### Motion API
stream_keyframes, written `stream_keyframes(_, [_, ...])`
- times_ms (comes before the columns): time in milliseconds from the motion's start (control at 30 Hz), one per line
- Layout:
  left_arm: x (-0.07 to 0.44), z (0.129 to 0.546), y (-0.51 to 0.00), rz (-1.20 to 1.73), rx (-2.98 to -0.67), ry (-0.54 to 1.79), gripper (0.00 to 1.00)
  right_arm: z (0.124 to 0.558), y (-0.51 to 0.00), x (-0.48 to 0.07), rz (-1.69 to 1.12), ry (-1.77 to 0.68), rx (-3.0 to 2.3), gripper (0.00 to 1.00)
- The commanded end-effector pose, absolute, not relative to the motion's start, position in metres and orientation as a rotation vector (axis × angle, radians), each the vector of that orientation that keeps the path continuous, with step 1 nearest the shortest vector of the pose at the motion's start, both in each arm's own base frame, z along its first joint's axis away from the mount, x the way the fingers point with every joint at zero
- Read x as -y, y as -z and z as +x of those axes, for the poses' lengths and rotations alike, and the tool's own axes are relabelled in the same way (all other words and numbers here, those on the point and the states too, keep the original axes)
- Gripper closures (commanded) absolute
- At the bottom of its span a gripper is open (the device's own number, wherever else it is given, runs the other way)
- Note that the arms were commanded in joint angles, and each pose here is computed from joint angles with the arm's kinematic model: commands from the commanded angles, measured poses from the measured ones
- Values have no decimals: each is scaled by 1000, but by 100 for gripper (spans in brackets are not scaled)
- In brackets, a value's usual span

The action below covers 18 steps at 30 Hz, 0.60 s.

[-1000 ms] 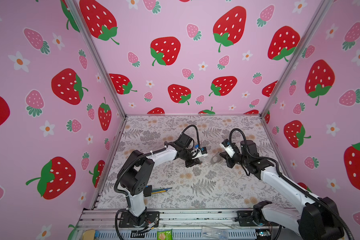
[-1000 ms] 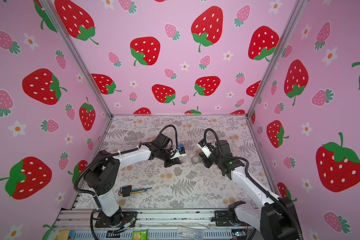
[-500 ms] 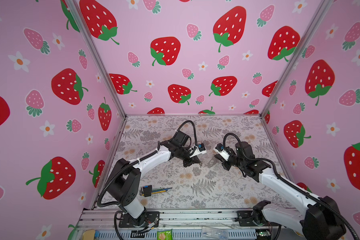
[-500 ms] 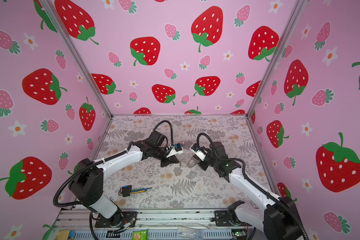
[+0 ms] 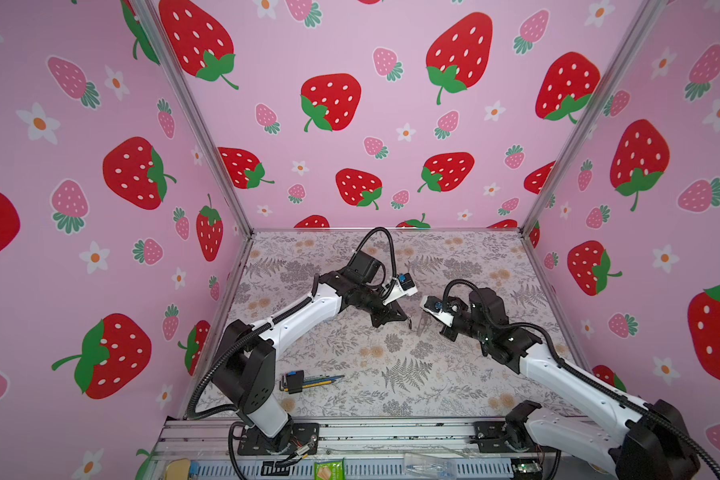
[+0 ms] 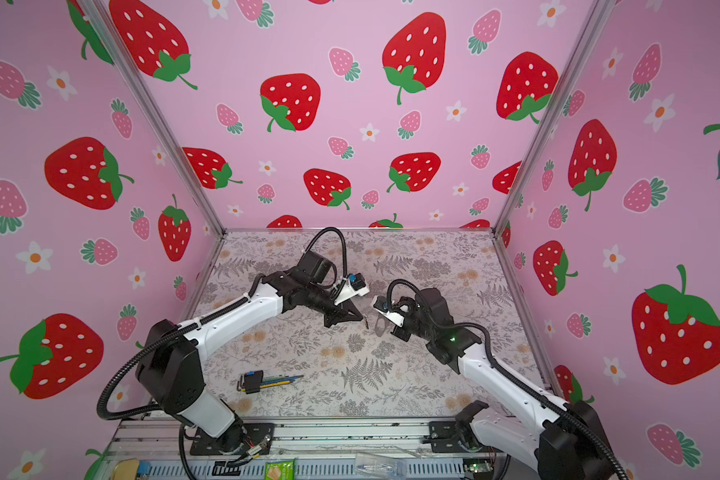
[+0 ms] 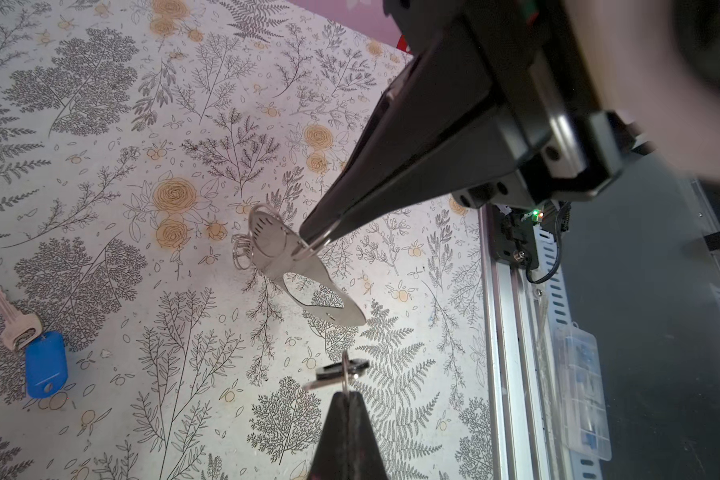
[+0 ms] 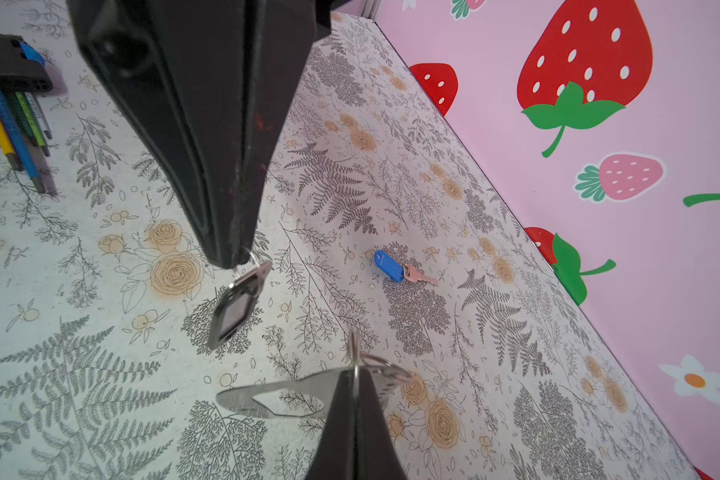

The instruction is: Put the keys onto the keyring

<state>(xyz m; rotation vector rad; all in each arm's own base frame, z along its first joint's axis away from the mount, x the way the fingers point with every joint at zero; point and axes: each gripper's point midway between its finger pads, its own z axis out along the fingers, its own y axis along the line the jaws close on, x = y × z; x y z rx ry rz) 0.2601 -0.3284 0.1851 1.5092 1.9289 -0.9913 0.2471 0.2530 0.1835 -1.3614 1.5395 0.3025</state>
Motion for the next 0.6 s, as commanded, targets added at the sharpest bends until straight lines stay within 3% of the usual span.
stream_keyframes(0, [334,254,-196,1521,-1934,1070,100,246,-183,-257,-1409,-248,-1482,100])
stream_keyframes(567, [349,255,-203,1579,-1947,1095,100,236,-183,-262,-1434,-272,-1443,100])
